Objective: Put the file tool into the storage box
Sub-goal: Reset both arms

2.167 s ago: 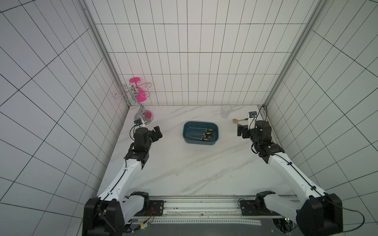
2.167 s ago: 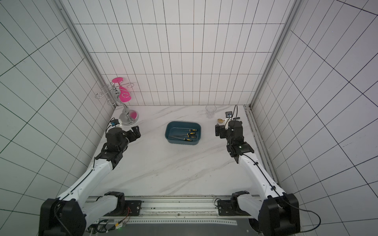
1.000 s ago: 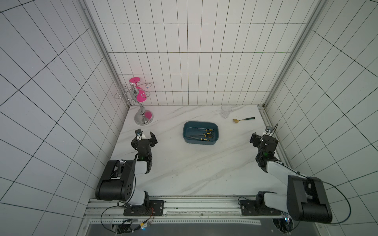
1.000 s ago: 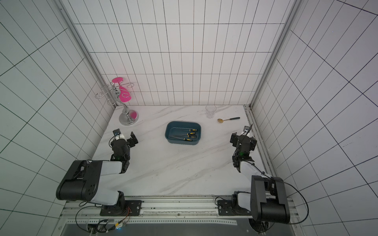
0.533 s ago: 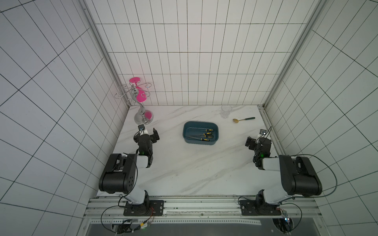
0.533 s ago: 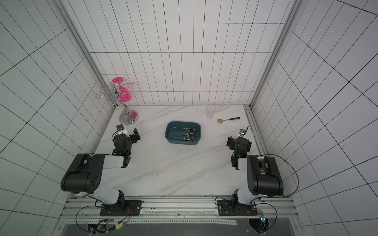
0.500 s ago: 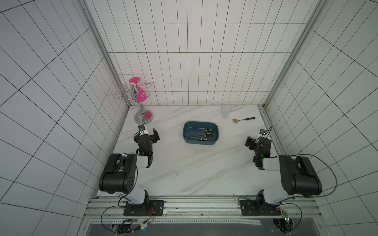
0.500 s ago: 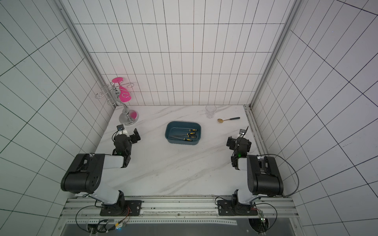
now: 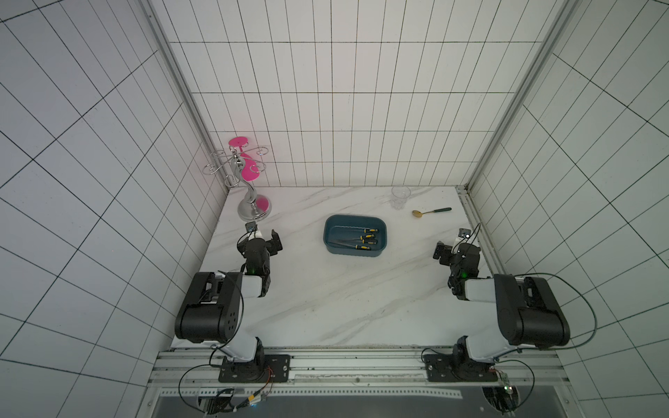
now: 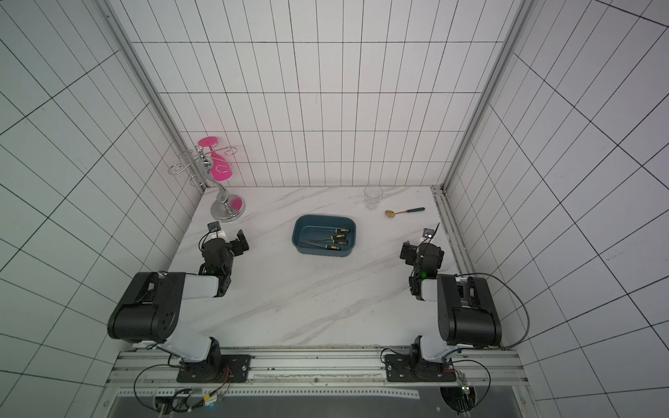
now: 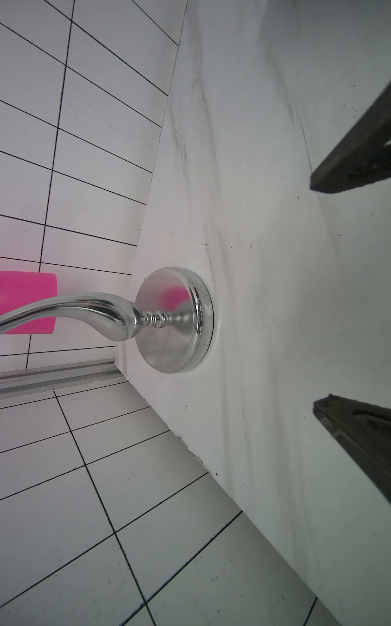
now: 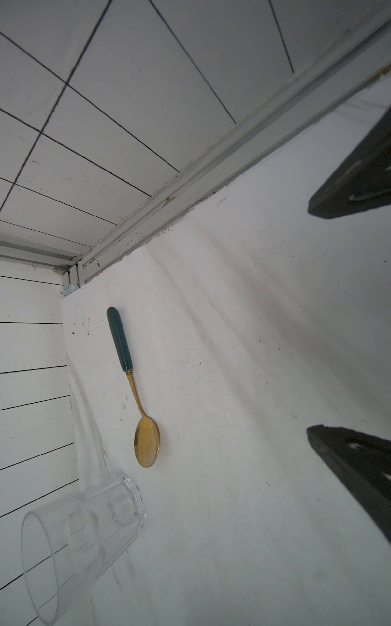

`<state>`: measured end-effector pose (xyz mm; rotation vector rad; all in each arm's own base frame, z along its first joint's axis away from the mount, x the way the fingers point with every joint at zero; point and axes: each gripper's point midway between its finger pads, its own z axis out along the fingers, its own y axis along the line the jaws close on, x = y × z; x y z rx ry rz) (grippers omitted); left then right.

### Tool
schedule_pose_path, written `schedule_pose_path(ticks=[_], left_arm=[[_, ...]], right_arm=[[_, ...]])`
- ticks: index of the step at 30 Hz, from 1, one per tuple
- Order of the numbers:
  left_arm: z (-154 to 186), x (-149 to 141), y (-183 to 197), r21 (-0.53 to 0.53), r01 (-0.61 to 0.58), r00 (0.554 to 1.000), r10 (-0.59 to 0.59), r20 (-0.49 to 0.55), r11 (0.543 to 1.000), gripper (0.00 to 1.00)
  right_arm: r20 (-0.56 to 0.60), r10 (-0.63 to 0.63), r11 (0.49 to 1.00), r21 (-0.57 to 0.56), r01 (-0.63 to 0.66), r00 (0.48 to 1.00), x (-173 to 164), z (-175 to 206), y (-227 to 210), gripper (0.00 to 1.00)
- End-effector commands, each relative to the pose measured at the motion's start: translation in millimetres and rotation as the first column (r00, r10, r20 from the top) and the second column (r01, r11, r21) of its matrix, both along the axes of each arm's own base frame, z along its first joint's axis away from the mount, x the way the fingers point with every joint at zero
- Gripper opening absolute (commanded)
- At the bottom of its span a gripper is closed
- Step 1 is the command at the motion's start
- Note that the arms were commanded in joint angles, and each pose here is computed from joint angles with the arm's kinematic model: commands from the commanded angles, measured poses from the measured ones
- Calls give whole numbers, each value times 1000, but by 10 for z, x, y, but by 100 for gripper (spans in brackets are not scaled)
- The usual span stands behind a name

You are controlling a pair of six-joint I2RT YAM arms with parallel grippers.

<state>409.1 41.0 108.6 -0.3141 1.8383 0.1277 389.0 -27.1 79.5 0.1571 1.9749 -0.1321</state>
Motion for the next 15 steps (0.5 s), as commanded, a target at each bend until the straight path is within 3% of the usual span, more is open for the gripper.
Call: schedule_pose_path(ticks=[1,15], left_arm=[[66,16,-2,5,8,1000,-8,11,1000,98],[71,16,-6,6,10,1000,-11,12,1000,98]], right_arm=[[40,4,1000,-3,-4,999,108,149,-17,99],[40,3,1000,-4,-3,999,108,149,-18,99]])
